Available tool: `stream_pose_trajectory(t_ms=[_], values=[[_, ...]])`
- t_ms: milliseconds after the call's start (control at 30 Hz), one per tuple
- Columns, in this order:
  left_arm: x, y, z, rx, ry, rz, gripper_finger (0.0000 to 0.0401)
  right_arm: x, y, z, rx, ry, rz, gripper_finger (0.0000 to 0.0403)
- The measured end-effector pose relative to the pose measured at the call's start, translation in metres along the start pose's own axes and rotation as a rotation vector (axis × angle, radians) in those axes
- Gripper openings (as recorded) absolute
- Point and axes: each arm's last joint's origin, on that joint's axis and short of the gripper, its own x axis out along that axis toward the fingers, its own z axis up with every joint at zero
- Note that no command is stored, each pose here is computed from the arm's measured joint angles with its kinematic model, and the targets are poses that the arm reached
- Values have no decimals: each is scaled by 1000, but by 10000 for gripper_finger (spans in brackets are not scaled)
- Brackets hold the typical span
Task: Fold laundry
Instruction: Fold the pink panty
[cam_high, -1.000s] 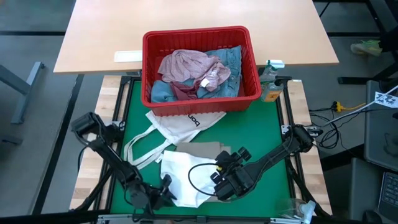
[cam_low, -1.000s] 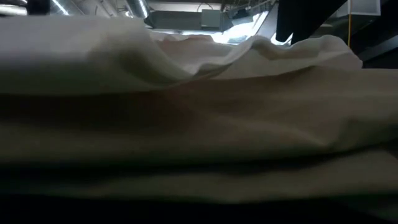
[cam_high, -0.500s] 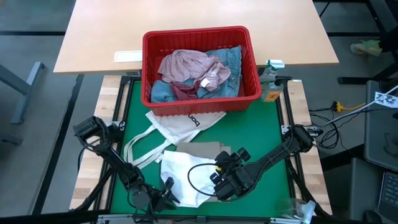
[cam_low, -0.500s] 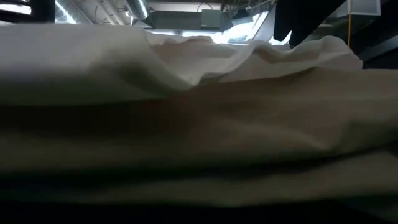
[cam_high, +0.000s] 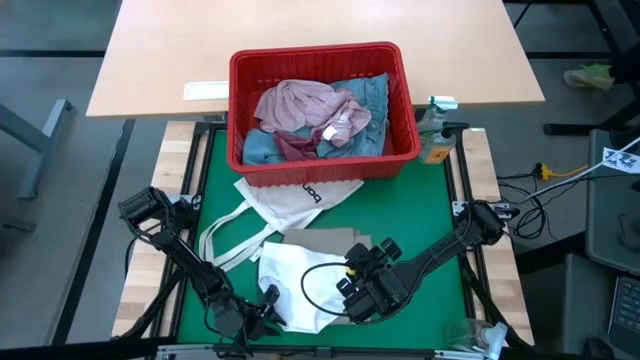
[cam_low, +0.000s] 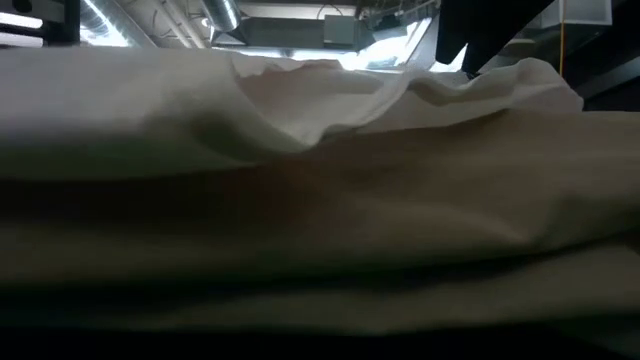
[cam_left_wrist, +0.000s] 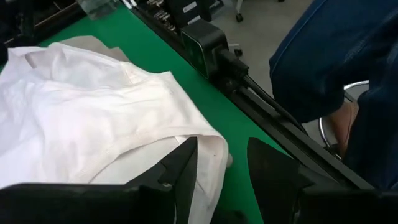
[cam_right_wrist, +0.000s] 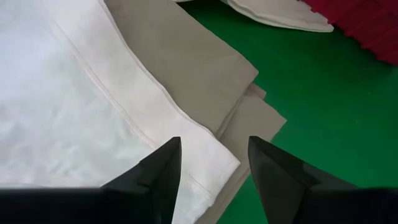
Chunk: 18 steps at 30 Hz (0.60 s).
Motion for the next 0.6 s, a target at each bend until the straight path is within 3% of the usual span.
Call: stream_pose_trajectory(t_ms=[600], values=[[12, 2, -13, 8, 41, 28, 132, 0, 0, 0, 3, -2, 4, 186]])
